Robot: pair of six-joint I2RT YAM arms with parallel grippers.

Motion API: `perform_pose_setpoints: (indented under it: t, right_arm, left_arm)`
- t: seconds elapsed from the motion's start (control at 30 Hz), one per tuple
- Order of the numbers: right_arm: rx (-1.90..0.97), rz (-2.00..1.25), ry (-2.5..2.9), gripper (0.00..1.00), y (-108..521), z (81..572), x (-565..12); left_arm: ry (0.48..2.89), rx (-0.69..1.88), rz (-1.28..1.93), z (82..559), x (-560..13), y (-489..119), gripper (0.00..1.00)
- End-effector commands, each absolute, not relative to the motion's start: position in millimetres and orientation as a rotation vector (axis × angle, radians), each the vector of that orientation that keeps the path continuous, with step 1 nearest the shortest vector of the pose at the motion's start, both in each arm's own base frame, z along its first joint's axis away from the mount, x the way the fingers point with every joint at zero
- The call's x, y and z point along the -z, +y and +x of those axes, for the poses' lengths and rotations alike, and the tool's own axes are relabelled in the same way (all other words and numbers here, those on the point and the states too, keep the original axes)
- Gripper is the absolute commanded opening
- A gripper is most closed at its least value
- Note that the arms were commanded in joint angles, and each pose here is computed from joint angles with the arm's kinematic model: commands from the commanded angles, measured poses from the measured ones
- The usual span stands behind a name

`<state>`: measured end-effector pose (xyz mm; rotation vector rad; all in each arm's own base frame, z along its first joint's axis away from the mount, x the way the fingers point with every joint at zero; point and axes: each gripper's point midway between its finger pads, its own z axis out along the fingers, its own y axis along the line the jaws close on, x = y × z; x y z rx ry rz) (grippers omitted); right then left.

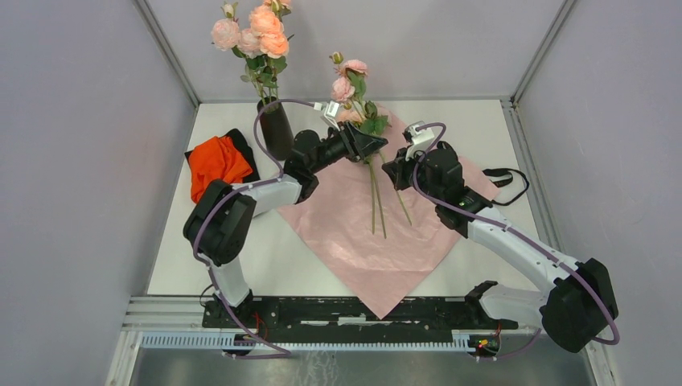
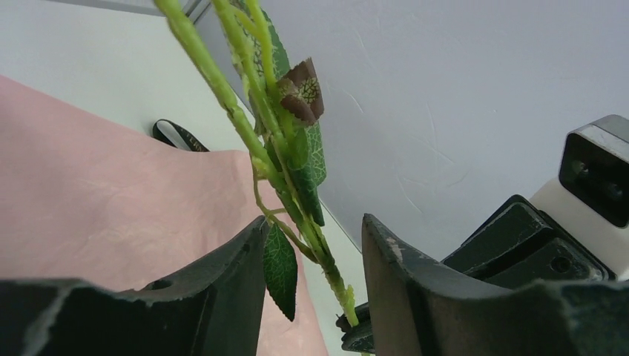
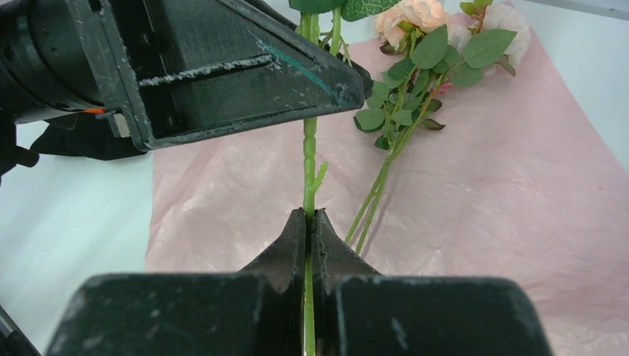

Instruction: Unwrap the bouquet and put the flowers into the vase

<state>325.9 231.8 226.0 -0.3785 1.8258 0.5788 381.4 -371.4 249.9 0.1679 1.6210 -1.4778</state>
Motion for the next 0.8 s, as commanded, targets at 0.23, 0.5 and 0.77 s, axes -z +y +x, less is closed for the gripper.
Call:
perform_pose_setpoints:
  t: [0.23,0.5,0.77]
  right_arm:
    - [-0.596,-0.361,1.752,0.00,234,328,-246]
    - [-0.603,-0.366,1.757,0.00,237,330,-243]
    - [-0.609,-0.371,1.759,0.11,238,328,-242]
  left_arm:
    - [1.548,1.413,0.203,374,-276,-359,0.53]
    - [1.557,1.375,0.182,375,-274,-353,0.30]
    - [1.551,1.344,0.207,377,-276,-353,0.02]
